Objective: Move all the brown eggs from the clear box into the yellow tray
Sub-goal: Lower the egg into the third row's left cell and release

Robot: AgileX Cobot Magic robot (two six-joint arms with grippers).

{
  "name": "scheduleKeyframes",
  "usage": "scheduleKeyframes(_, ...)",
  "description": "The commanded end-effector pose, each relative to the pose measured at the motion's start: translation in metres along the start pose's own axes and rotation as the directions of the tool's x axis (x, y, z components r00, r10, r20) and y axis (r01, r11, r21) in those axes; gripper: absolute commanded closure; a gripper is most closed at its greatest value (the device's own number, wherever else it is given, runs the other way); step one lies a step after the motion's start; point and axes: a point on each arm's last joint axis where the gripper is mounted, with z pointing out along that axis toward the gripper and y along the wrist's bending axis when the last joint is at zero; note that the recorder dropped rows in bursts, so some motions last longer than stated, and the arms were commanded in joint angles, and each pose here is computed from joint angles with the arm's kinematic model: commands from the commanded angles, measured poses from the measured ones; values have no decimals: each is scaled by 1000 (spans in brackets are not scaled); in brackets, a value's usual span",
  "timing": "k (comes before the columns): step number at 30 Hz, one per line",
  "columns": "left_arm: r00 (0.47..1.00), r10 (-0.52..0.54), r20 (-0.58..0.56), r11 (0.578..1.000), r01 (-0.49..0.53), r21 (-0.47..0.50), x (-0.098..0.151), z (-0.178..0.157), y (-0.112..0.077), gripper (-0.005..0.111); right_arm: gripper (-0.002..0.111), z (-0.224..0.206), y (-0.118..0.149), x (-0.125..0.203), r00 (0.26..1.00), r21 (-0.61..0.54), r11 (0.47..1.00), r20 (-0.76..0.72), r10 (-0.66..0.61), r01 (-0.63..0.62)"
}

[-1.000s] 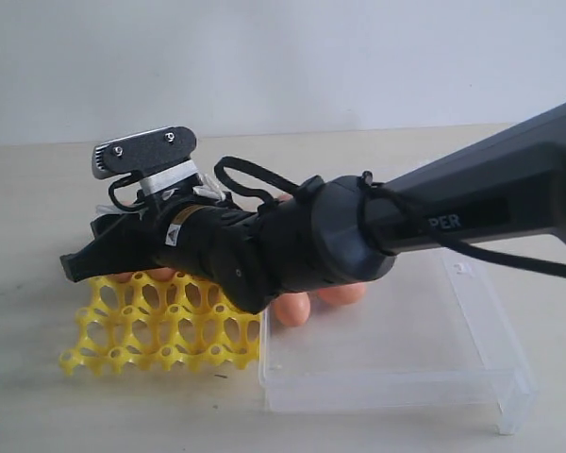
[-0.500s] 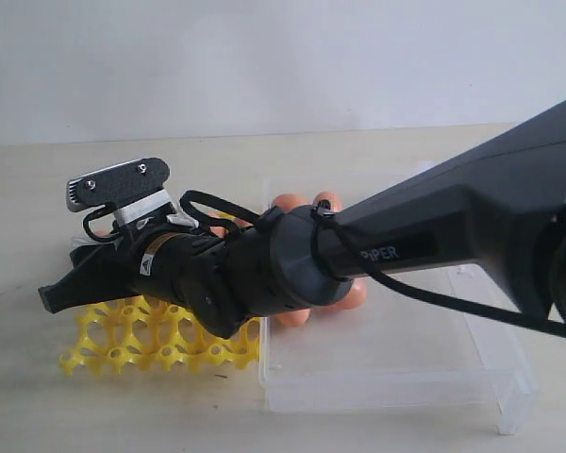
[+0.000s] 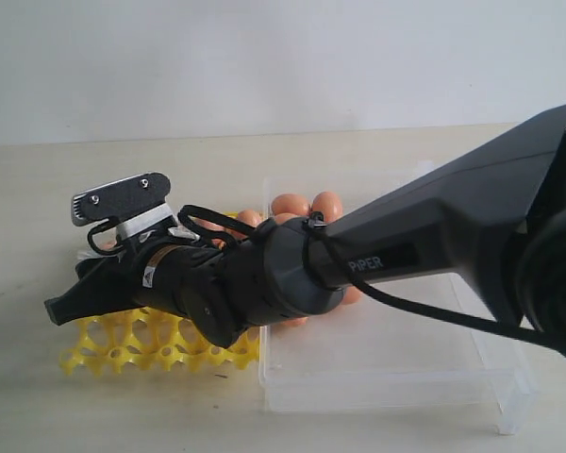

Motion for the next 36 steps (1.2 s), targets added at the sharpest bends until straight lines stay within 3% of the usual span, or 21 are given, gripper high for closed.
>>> scheduleKeyframes(1, 1000, -8, 20, 1000, 8, -1, -2, -1, 0, 107, 108, 1, 0, -4, 999, -4, 1000, 32, -2, 2)
scheduleKeyframes(36, 1000, -8, 20, 1000, 8, -1, -2, -1, 0, 107, 108, 13, 1, -5, 1000, -9, 1000, 21, 2, -1)
